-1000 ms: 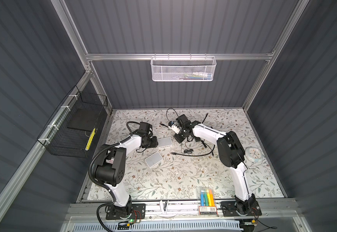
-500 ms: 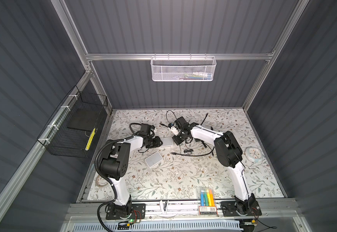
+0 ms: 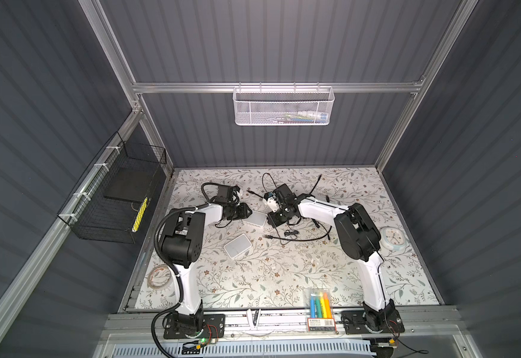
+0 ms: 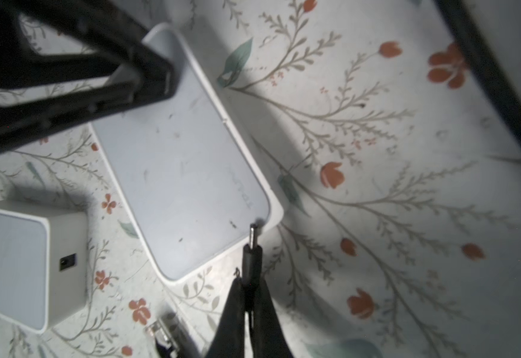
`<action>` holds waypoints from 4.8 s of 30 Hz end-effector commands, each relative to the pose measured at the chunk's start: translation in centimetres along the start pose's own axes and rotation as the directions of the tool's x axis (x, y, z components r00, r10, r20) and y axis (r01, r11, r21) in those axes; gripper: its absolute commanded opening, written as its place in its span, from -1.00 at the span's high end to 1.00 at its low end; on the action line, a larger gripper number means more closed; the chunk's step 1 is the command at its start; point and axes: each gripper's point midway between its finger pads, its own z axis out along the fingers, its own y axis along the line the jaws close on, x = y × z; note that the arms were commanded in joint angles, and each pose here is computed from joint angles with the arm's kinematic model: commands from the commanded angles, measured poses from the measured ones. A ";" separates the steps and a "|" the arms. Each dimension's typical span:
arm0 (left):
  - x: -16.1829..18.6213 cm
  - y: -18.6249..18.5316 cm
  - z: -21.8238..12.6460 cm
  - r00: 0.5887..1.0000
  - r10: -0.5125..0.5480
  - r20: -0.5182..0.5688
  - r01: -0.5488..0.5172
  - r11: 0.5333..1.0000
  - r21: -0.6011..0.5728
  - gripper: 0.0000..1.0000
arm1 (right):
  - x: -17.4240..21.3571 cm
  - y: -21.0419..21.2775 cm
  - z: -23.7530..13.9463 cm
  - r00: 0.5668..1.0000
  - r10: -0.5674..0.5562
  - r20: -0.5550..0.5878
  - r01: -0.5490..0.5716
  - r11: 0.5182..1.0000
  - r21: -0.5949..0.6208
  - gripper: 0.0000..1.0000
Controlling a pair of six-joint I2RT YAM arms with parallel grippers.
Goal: Insert the plug into the switch port
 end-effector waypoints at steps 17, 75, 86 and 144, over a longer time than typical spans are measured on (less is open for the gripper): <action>-2.5 0.1 -2.2 0.996 0.084 0.008 -0.084 0.996 -0.017 0.11 | 4.6 -2.0 -2.7 0.951 -0.233 -0.201 0.260 0.958 0.123 1.00; 0.4 -1.2 0.2 0.992 0.100 -0.083 -0.084 0.980 0.179 0.15 | -0.6 -1.0 0.3 0.918 -0.351 -0.183 0.374 0.920 0.113 1.00; 1.1 -1.3 0.5 0.987 0.121 -0.106 -0.100 0.979 0.178 0.28 | -0.7 -2.0 -0.2 0.911 -0.363 -0.196 0.395 0.905 0.160 1.00; 3.0 -1.4 2.9 0.945 0.217 -0.245 -0.197 0.975 0.104 0.43 | -0.4 -3.5 -2.0 0.895 -0.411 -0.172 0.439 0.880 0.181 1.00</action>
